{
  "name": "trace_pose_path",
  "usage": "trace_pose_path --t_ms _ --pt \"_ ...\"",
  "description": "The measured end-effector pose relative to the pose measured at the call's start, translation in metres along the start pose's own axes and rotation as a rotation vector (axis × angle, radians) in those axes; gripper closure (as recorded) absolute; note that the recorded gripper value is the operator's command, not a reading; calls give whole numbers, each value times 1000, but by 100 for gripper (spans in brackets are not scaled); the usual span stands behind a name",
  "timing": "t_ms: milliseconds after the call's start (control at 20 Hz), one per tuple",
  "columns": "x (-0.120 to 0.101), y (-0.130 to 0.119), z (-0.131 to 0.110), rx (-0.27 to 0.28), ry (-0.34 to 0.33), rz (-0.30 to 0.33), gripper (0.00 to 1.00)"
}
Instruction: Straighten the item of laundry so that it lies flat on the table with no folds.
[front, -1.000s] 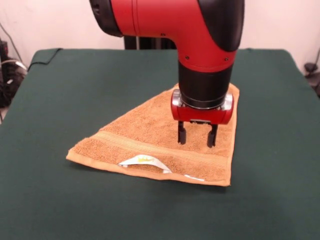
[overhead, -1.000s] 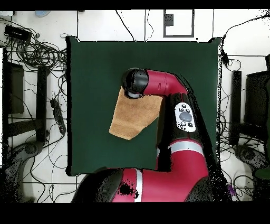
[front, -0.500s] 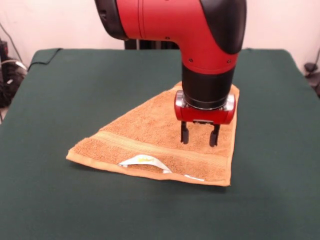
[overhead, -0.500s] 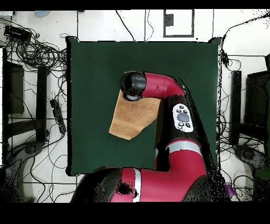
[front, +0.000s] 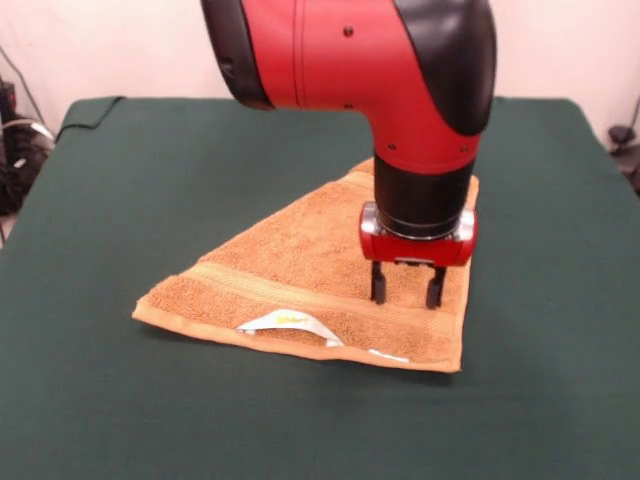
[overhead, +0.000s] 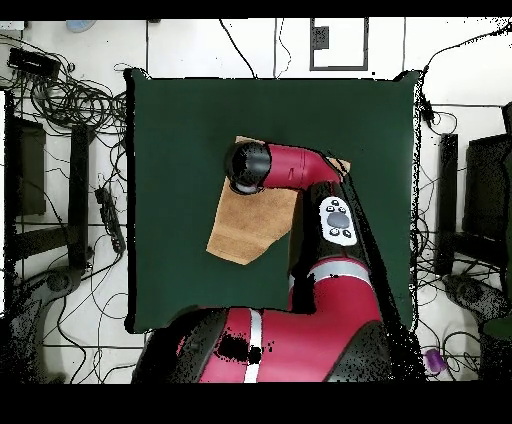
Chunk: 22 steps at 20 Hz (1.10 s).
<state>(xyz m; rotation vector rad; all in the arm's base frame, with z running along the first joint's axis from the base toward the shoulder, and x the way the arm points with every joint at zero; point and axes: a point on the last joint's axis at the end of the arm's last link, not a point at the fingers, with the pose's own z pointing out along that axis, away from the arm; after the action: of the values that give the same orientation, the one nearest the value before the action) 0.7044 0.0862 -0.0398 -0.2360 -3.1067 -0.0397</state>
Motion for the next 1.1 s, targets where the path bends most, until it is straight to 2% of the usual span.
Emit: trace_pose_path --t_ms 100,1000,1050,1100 --pt "4 6 8 0 -1 -8 0" --pt "1 11 8 28 -16 -13 0" --pt "-1 10 8 24 -18 -2 100" --pt "-2 10 8 24 -19 -1 100"
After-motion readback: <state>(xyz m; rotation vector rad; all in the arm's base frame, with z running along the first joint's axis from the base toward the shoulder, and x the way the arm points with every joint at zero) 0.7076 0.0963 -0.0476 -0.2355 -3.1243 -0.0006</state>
